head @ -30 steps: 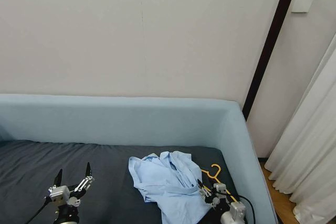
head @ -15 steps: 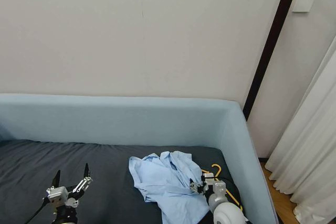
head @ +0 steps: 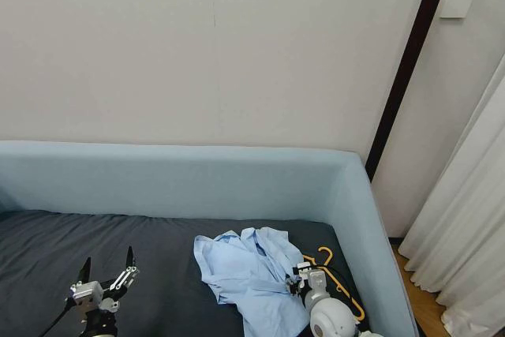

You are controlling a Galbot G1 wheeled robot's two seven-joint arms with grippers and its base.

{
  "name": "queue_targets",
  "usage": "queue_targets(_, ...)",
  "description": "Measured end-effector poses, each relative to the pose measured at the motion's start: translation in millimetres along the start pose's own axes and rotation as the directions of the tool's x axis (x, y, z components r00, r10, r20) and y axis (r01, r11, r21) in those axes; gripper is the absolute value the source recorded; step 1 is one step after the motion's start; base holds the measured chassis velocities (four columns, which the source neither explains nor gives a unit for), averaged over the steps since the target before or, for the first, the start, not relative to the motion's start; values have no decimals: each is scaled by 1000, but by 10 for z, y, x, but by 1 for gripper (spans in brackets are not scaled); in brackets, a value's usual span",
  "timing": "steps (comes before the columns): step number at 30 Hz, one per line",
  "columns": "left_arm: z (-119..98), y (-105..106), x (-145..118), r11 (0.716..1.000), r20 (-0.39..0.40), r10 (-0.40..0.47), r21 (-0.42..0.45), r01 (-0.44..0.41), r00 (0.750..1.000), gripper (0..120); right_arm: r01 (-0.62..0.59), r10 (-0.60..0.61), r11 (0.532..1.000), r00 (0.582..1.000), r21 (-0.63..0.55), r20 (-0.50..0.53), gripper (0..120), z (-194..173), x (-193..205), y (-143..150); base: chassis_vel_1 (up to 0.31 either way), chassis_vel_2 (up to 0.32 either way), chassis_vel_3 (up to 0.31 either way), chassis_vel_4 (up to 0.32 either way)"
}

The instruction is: Pick up the clothes from the sofa and hang them on the clothes hanger.

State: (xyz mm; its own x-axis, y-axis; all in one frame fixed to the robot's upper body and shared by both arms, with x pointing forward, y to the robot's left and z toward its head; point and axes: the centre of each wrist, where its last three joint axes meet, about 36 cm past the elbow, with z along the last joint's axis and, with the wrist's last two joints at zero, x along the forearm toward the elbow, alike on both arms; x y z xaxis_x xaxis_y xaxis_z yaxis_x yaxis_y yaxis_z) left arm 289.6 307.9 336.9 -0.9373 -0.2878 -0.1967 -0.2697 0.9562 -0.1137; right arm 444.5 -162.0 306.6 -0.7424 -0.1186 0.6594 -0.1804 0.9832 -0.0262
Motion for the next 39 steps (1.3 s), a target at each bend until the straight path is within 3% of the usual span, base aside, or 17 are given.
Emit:
queue_targets(10,0,-12,12,1000,-1,0,0,0,1000,100,16,-16,1000,1000,20,-23,0,48,43,8,0,0,0,0)
queue_targets(18,-11,-12,19,1000,2,-1,-1,1,1000,100,32,-31,999,999,34,-8,0,110,85,-32,0,0,0,0)
queue_targets(20,-18,-13,20,1000,4,-2,-1,2,1000,100,28,-31,998,998,54,58,0,140,108,-69,0,0,0,0)
queue_targets(22,-29,-14,21,1000,6,-2,-1,2,1000,100,47,-63,995,980,92,190,0,128,138,-148,0,0,0,0)
queue_targets(23,-29,-14,21,1000,6,-2,-1,2,1000,100,47,-63,995,980,92,190,0,128,138,-148,0,0,0,0)
queue_targets(27,-44,-29,27,1000,15,-1,5,0,1000,100,103,-168,981,877,165,450,0,-189,236,-372,0,0,0,0)
queue_targets(28,-44,-29,27,1000,15,-1,5,0,1000,100,103,-168,981,877,165,450,0,-189,236,-372,0,0,0,0)
queue_targets(31,-78,-84,24,999,45,8,38,-10,999,100,136,-264,961,720,242,642,0,-642,323,-588,0,0,0,0)
queue_targets(33,-107,-122,10,997,71,31,61,-36,997,100,155,-315,947,631,283,709,0,-936,391,-683,0,0,0,0)
queue_targets(34,-107,-122,10,997,71,31,61,-36,997,100,155,-315,947,631,283,709,0,-936,391,-683,0,0,0,0)
queue_targets(36,-138,-150,-19,995,99,62,74,-70,993,100,184,-363,931,554,315,749,0,-1195,469,-726,0,0,0,0)
queue_targets(37,-143,-156,-24,994,104,68,77,-76,992,100,187,-368,929,547,319,752,0,-1221,478,-728,0,0,0,0)
queue_targets(38,-159,-175,-41,991,122,92,83,-103,988,100,209,-400,917,510,341,761,0,-1357,527,-734,0,0,0,0)
queue_targets(39,-159,-175,-41,991,122,92,83,-103,988,100,209,-400,917,510,341,761,0,-1357,527,-734,0,0,0,0)
